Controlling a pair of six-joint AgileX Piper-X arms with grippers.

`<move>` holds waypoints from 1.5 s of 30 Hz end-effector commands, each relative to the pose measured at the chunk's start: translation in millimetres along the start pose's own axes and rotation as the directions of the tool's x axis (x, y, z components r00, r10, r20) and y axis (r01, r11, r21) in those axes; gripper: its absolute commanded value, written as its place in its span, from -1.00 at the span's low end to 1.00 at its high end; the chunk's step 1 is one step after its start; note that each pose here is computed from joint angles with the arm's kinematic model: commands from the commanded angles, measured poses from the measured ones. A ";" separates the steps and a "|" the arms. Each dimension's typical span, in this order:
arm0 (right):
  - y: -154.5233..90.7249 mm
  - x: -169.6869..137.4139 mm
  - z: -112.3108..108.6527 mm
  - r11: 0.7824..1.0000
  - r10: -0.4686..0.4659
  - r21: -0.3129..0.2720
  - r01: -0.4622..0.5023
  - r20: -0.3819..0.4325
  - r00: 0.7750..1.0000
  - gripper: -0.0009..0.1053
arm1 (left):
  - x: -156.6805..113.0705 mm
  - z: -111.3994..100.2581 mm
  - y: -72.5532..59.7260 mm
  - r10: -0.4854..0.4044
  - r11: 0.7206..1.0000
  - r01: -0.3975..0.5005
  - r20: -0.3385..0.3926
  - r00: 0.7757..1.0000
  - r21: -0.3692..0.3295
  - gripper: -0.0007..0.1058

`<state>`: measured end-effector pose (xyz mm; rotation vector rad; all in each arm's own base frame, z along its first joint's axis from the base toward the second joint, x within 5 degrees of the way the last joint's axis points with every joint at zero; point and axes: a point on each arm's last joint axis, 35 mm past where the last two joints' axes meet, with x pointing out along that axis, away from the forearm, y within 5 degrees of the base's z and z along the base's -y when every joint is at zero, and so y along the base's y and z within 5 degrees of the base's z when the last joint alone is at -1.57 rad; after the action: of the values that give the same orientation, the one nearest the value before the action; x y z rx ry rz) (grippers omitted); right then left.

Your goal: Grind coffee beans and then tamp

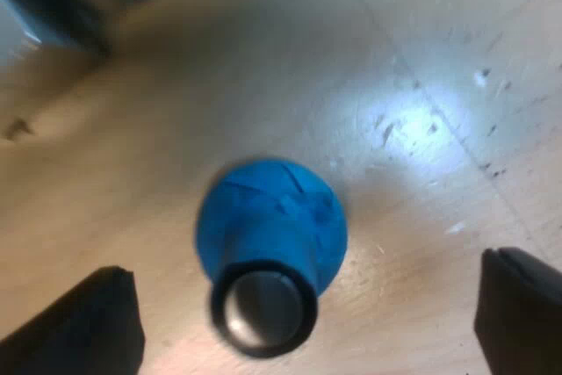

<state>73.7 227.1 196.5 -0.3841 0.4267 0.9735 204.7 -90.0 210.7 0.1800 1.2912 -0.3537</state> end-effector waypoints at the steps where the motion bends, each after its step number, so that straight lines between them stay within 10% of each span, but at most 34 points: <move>1: -1.8 -4.7 14.5 1.000 0.001 -0.013 -0.001 -0.018 1.000 0.45 | -25.7 5.7 -1.2 0.012 1.000 -0.012 0.070 0.997 -0.006 0.52; 6: -6.5 -18.5 35.6 0.998 -0.042 -0.046 0.037 -0.113 0.993 0.45 | -87.4 4.6 -4.1 0.002 1.000 -0.002 0.301 0.954 0.001 0.52; 11: -16.4 -46.7 75.6 0.996 -0.062 -0.072 0.054 -0.119 0.991 0.45 | -149.7 -8.4 -6.0 0.001 1.000 0.005 0.517 0.856 -0.011 0.52; 19: -72.1 -108.7 133.5 0.976 -0.207 0.044 0.212 -0.097 0.973 0.45 | -208.8 -16.0 -6.4 -0.003 0.996 0.061 0.655 0.756 -0.067 0.52; 25: -118.5 -147.2 130.3 0.910 -0.365 0.150 0.387 -0.155 0.918 0.45 | -225.1 -15.6 10.9 0.064 0.985 0.063 0.688 0.723 -0.158 0.52; 31: -161.9 -193.0 104.5 0.754 -0.526 0.322 0.573 -0.226 0.820 0.45 | -221.7 -24.5 30.4 0.157 0.961 0.029 0.626 0.764 -0.276 0.52; 35: -166.9 -222.3 83.6 0.657 -0.639 0.286 0.698 -0.281 0.716 0.45 | -224.8 -40.6 32.2 0.194 0.948 0.006 0.591 0.783 -0.318 0.52; 40: -149.9 -247.1 62.4 0.622 -0.675 0.250 0.742 -0.309 0.670 0.45 | -235.9 -69.2 22.8 0.198 0.950 0.006 0.617 0.762 -0.312 0.52; 45: -118.0 -270.1 48.8 0.606 -0.708 0.233 0.761 -0.278 0.649 0.45 | -257.4 -112.2 7.8 0.211 0.956 0.012 0.719 0.662 -0.292 0.52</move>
<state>54.3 1.0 389.7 -0.2723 0.5120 0.0218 50.5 -6.4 425.6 -0.1341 0.4989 -0.1149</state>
